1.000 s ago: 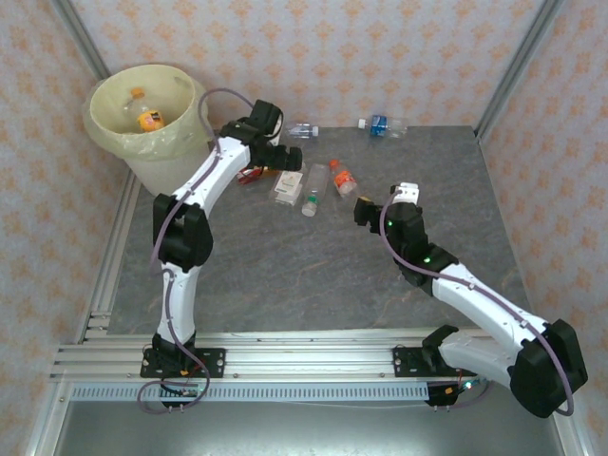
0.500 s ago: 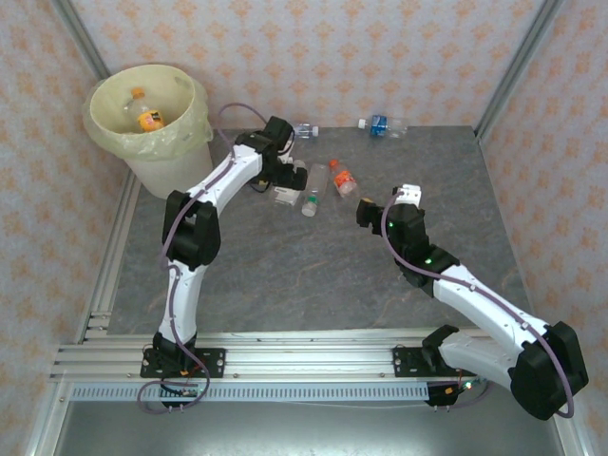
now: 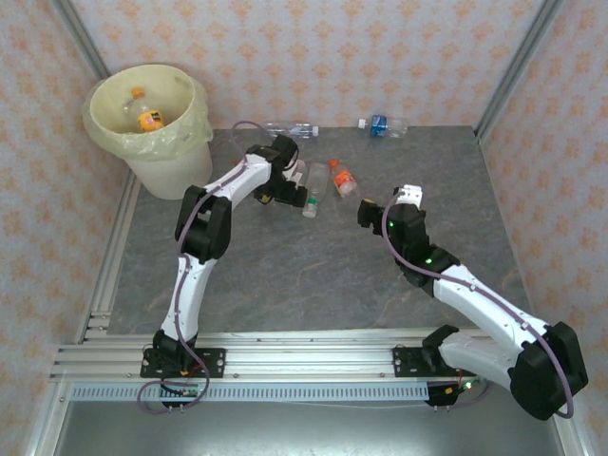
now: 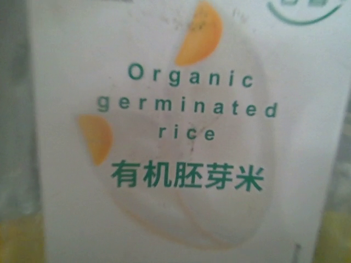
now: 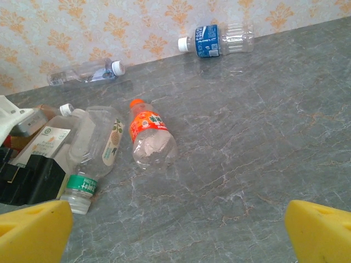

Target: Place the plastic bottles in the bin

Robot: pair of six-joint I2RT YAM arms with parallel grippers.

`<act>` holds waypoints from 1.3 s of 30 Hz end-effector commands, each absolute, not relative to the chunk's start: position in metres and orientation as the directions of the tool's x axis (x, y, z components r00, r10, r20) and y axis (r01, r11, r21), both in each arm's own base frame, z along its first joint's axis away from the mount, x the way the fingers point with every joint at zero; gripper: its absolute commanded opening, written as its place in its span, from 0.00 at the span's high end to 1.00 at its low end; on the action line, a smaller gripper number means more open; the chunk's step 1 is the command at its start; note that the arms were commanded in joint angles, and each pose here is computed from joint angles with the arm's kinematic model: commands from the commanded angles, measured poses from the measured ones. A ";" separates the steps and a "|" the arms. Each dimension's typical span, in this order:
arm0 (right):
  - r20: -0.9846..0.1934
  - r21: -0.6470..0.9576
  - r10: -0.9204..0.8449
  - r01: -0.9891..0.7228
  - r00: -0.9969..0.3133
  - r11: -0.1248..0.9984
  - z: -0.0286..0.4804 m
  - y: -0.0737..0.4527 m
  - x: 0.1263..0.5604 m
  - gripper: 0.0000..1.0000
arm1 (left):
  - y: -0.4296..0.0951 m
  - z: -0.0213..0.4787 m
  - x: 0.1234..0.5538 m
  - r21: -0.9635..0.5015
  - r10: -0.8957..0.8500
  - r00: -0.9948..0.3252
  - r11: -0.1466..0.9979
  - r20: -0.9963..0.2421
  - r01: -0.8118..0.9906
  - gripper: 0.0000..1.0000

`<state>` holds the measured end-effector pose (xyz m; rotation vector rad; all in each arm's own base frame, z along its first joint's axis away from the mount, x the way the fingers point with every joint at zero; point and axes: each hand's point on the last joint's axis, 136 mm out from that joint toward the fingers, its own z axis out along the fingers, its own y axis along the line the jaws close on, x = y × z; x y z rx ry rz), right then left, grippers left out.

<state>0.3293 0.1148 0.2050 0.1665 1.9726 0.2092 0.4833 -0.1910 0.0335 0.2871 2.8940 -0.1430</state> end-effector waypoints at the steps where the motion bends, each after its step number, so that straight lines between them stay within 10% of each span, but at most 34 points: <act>1: -0.891 0.220 0.226 0.060 -0.394 0.974 0.204 0.106 0.327 0.01 | -0.196 0.037 0.491 -0.057 0.221 -0.937 0.968 -0.272 0.245 0.08; 30: -0.885 0.233 0.225 0.029 -0.408 0.972 0.202 0.114 0.333 0.01 | -0.193 0.137 0.466 -0.078 0.189 -0.853 0.963 -0.486 0.258 0.34; 39: -0.898 0.271 0.136 -0.284 -0.418 0.920 0.216 0.167 0.327 0.01 | -0.198 0.185 0.458 -0.136 0.140 -0.800 0.954 -0.584 0.267 0.35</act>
